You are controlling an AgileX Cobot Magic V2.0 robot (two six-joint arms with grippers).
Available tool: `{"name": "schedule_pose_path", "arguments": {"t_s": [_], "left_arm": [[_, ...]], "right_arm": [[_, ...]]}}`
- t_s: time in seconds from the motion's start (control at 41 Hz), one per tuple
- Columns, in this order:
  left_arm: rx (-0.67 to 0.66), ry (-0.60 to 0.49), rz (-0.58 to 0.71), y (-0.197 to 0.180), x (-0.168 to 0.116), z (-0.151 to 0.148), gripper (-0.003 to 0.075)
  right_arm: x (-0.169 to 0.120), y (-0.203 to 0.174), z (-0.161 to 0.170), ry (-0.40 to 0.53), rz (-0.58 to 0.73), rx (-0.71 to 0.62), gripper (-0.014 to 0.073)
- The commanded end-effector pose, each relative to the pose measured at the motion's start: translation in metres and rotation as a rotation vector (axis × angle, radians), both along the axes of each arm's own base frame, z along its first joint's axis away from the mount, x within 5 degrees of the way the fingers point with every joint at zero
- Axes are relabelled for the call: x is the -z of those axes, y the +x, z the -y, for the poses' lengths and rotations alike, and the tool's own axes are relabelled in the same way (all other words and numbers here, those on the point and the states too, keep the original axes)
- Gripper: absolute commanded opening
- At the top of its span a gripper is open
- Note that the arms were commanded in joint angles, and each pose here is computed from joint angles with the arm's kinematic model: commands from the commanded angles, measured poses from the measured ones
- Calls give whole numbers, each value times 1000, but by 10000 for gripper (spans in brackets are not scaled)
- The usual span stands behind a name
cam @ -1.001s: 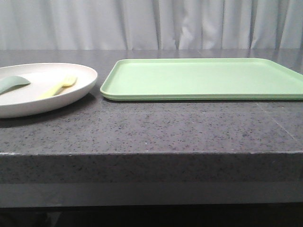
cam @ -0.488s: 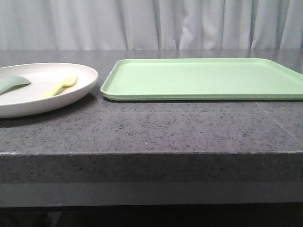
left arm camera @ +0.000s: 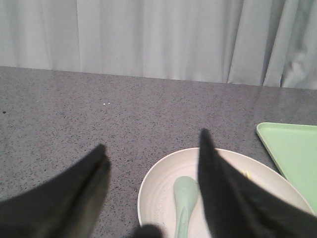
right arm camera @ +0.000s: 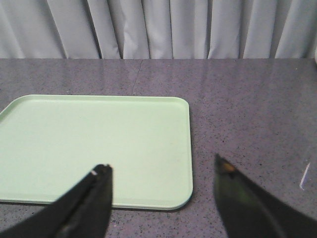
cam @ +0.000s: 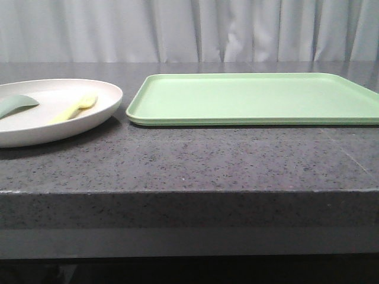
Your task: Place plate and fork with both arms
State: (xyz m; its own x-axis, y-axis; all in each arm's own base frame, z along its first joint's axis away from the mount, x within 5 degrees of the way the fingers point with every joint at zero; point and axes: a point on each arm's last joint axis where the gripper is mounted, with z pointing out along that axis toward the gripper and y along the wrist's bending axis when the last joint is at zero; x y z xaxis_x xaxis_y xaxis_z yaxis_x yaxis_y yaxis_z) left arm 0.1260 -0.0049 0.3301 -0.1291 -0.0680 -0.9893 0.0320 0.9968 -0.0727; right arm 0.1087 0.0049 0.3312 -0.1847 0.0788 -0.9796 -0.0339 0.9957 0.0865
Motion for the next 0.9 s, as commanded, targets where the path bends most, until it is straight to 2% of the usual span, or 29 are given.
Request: {"name": "schedule_pose_path", "arguments": {"t_s": [0.0, 0.317, 0.415, 0.513, 0.684, 0.781, 0.879], "left_arm": [[-5, -3, 114, 1, -20, 0, 709], [-6, -4, 140, 2, -22, -1, 578], [-6, -3, 121, 12, -26, 0, 568], [-2, 10, 7, 33, -32, 1, 568], [1, 75, -282, 79, -44, 1, 568], [-9, 126, -464, 104, -41, -1, 568], [-10, 130, -579, 124, -40, -1, 568]], "right_arm": [[-19, 2, 1, -7, 115, 7, 666], [-19, 2, 1, -7, 115, 7, 654], [-19, 2, 1, -7, 115, 7, 654], [-19, 2, 1, -7, 114, 7, 654], [-19, 2, 1, -7, 113, 7, 654], [-18, 2, 1, -7, 109, 7, 654], [-18, 2, 1, -7, 106, 7, 654]]}}
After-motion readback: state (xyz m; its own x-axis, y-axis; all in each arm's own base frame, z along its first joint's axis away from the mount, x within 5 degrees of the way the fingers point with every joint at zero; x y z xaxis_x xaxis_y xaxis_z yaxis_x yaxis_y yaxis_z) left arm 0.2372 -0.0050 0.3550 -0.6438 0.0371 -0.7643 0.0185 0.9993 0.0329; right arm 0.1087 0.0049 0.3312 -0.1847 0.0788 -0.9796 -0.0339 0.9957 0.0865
